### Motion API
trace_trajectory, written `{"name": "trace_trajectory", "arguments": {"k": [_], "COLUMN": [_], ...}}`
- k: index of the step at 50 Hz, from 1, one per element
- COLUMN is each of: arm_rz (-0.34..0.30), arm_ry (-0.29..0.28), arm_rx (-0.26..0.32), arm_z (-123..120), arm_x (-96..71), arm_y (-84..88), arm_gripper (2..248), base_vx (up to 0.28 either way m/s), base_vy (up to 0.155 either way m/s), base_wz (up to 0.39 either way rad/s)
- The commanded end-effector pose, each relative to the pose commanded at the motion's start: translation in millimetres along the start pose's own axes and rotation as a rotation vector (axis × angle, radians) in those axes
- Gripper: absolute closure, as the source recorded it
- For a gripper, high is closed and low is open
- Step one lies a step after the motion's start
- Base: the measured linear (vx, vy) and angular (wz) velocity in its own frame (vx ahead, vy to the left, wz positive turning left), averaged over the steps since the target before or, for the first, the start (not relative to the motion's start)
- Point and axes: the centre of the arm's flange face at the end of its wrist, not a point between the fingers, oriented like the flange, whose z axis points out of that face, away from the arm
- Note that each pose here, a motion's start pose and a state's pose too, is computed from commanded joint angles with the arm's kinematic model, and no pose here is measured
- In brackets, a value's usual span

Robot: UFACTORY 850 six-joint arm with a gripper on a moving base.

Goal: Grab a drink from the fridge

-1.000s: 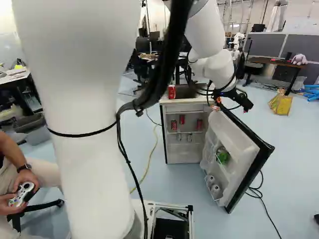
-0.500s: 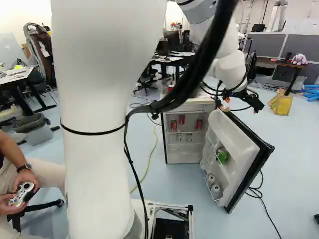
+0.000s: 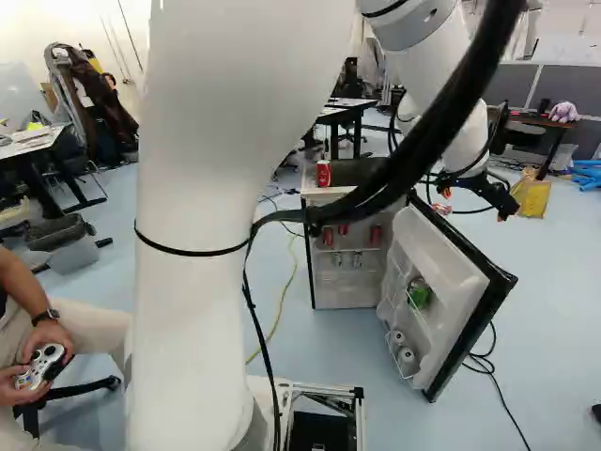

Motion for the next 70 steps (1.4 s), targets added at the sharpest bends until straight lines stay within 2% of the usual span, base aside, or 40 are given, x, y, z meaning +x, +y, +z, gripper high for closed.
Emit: {"name": "trace_trajectory", "arguments": {"k": [30,42,70], "arm_rz": [0.054,0.074,0.082], "arm_ry": [-0.038,-0.070,-0.174], "arm_rx": [-0.045,-0.059,-0.060], "arm_z": [23.7,42.3,77.8], "arm_x": [17.7,16.9,-4.0], "arm_y": [46.6,63.8,69.5], "arm_gripper": [3,3,3], "base_vx": [0.000,0.000,0.000], "base_vy": [0.000,0.000,0.000], "base_wz": [0.000,0.000,0.000]}}
